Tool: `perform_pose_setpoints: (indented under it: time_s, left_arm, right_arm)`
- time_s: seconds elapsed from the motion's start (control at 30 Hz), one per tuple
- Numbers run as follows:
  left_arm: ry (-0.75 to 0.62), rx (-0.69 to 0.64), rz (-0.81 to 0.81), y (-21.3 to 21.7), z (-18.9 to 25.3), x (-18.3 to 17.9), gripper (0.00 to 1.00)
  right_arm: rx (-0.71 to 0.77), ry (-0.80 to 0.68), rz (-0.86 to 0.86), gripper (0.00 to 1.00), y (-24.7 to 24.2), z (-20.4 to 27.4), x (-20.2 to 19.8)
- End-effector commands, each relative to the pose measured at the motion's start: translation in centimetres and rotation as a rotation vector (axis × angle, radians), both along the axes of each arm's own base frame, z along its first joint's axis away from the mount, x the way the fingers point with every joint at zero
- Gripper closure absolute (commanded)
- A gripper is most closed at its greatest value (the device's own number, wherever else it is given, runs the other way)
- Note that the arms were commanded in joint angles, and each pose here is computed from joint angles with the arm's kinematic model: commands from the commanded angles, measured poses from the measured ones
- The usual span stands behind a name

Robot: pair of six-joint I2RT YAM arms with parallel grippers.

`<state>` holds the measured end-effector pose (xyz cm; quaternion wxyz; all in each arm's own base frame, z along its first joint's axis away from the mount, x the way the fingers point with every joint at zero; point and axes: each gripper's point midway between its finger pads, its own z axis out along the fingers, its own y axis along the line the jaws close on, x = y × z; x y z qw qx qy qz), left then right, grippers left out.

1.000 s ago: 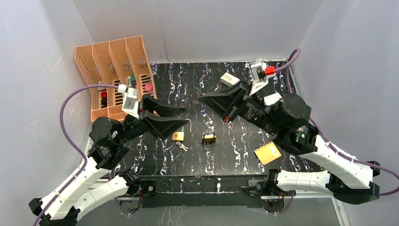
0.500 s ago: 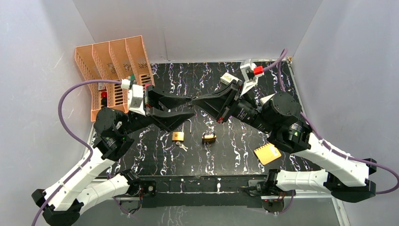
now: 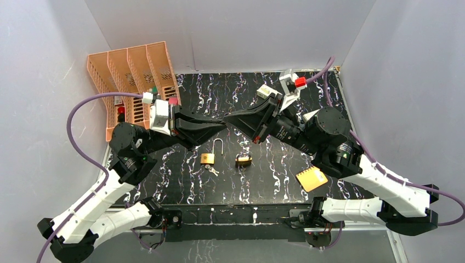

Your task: Unlock with the key

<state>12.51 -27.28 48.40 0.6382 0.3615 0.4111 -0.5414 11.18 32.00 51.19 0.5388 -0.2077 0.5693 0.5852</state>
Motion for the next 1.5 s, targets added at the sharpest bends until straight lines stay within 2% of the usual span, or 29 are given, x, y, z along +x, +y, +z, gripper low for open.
perform_pose_setpoints:
  time_s: [0.0,0.03,0.23,0.27,0.37,0.43,0.53,0.67,0.8,1.07,1.3,1.47]
  left_arm:
    - [-0.086,-0.053,-0.008,0.8,2.7,-1.0,0.95]
    - [-0.086,-0.055,-0.007,0.9,2.7,-1.0,1.00]
    - [-0.055,-0.078,0.040,1.6,2.8,-0.6,1.00]
    - [-0.053,-0.079,0.049,1.7,2.8,-0.6,1.00]
    - [-0.042,-0.079,0.061,2.0,2.6,-0.6,1.00]
    - [-0.035,-0.077,0.072,2.2,2.5,-0.5,1.00]
    - [-0.029,-0.074,0.085,2.4,2.3,-0.4,1.00]
    - [-0.018,-0.067,0.091,2.6,1.8,-0.5,1.00]
    - [0.000,-0.047,0.084,2.6,1.3,-0.7,1.00]
    - [0.027,-0.015,0.058,2.4,1.0,-1.0,1.00]
    - [0.047,0.053,0.004,2.4,-0.2,-2.3,1.00]
    - [0.041,0.064,0.013,2.7,-0.4,-2.5,1.00]
  right_arm:
    - [0.081,-0.027,-0.005,1.00,-1.1,3.1,-0.4]
    - [0.082,-0.027,-0.005,1.00,-1.1,3.2,-0.3]
    - [0.015,-0.006,0.008,0.99,-0.6,1.9,-0.4]
    - [0.007,-0.003,0.010,0.93,-0.7,1.7,-0.5]
    - [-0.017,0.003,0.014,0.60,-1.0,1.2,-0.7]
    - [-0.032,0.001,0.015,0.48,-1.3,1.1,-0.8]
    - [-0.051,-0.004,-0.001,0.40,-2.1,1.1,-0.9]
    - [-0.064,-0.011,-0.034,0.38,-3.4,1.1,-0.8]
    - [-0.080,-0.051,-0.022,0.41,-3.8,1.7,-1.2]
    - [-0.178,-0.125,0.057,0.43,-1.1,2.5,-1.5]
    - [-0.350,-0.149,0.113,0.38,0.6,0.8,-1.4]
    - [-0.456,-0.135,0.138,0.43,1.0,-1.1,-1.4]
